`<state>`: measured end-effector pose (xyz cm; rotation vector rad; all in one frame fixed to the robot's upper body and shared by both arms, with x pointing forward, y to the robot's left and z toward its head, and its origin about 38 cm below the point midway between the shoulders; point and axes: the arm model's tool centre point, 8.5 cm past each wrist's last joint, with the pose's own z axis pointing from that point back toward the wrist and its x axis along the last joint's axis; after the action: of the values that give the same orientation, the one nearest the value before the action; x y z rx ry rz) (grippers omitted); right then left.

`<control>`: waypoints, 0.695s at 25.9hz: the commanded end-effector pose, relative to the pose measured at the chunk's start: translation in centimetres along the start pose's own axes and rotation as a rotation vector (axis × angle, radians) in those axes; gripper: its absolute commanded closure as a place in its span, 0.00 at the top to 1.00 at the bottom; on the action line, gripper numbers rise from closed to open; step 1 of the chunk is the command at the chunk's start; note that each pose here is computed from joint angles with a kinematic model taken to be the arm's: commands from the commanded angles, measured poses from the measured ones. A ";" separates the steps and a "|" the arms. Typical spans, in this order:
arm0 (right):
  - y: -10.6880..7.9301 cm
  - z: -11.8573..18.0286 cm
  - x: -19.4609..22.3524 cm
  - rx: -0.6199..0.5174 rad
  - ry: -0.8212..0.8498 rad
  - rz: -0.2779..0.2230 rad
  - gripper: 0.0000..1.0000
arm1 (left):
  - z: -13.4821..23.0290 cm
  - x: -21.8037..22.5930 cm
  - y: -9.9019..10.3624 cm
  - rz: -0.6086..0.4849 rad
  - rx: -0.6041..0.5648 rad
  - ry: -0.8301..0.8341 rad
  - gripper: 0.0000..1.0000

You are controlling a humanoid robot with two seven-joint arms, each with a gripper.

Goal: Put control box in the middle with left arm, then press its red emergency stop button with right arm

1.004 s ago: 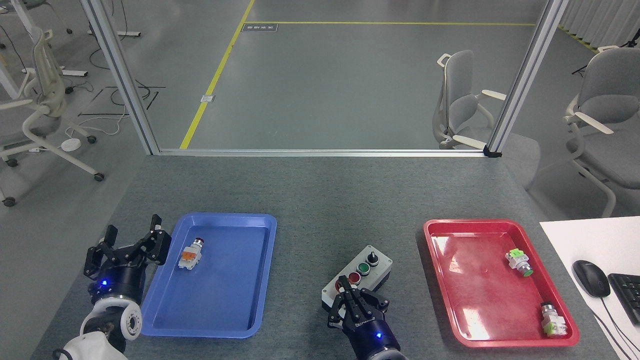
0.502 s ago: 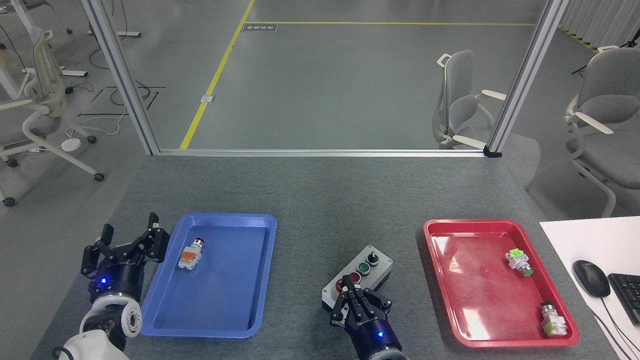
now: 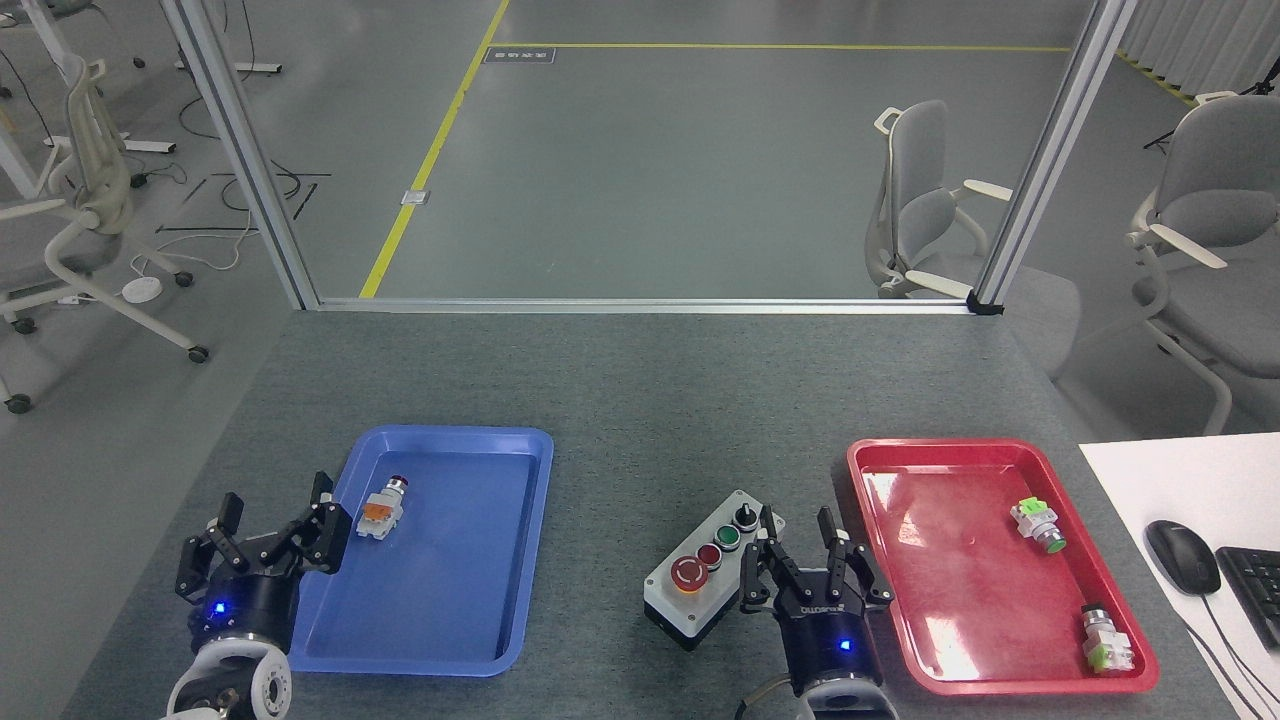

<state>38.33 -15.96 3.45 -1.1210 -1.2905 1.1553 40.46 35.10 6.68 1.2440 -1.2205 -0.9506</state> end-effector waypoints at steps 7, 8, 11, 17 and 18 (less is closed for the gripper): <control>-0.7 0.8 -6.8 -0.013 0.110 0.039 0.97 | 0.8 0.5 -2.5 0.017 -0.070 -0.004 0.99; -0.7 0.8 -7.3 -0.010 0.114 0.048 0.97 | 0.8 0.5 -2.5 0.017 -0.070 -0.005 0.99; -0.9 0.9 -8.8 -0.012 0.137 0.050 0.97 | 0.9 0.5 -2.5 0.018 -0.067 -0.002 0.99; -1.2 1.1 -10.4 -0.024 0.162 0.069 0.98 | 0.9 0.7 -2.6 0.024 -0.068 -0.003 0.99; -1.2 1.1 -10.3 -0.022 0.156 0.068 0.98 | 0.9 0.7 -2.6 0.024 -0.068 -0.003 0.99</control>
<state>37.66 -26.04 3.44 -1.2425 -1.1493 1.0834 39.96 33.94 4.17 1.1730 -1.1929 -0.9698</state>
